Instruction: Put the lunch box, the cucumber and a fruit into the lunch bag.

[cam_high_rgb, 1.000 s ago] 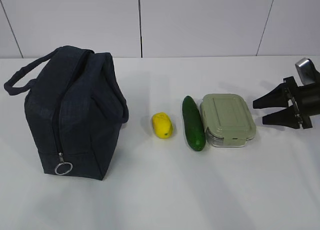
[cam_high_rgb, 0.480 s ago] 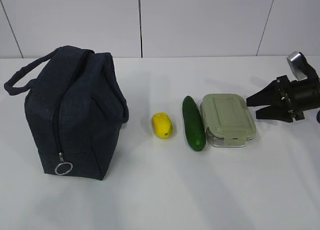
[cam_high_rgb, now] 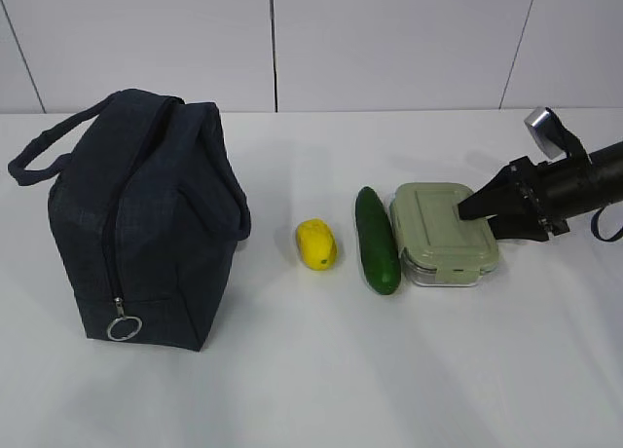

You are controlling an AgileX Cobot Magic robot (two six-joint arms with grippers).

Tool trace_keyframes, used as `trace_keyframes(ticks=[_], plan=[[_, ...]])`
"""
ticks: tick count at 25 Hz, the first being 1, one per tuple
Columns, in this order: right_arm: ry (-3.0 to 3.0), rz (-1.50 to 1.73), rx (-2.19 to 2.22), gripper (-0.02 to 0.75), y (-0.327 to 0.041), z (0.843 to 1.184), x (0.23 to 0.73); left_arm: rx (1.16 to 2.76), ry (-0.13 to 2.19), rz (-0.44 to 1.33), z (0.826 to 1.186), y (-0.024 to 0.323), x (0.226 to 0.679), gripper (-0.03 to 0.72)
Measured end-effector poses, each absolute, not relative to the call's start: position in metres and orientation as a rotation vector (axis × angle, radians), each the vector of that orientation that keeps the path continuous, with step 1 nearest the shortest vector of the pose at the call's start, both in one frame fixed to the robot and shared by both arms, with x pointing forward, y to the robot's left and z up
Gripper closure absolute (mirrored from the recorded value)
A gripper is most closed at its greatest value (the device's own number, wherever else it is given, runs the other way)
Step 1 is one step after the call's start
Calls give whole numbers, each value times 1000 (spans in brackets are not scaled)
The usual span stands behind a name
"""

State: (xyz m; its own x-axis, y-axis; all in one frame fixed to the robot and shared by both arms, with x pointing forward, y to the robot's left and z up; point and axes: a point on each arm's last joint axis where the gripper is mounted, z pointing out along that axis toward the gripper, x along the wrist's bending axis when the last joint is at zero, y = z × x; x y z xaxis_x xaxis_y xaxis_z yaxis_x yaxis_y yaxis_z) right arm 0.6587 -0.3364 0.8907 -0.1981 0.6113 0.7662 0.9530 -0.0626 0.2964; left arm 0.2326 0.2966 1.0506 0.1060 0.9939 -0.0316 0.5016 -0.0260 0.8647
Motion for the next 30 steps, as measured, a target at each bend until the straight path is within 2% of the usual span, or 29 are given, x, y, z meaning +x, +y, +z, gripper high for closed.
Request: trace_keyframes(ticks=[30], plan=[[-1803,-1029,-1664,231,-319,884,657,1631,1494,826,1051,297,233,449]])
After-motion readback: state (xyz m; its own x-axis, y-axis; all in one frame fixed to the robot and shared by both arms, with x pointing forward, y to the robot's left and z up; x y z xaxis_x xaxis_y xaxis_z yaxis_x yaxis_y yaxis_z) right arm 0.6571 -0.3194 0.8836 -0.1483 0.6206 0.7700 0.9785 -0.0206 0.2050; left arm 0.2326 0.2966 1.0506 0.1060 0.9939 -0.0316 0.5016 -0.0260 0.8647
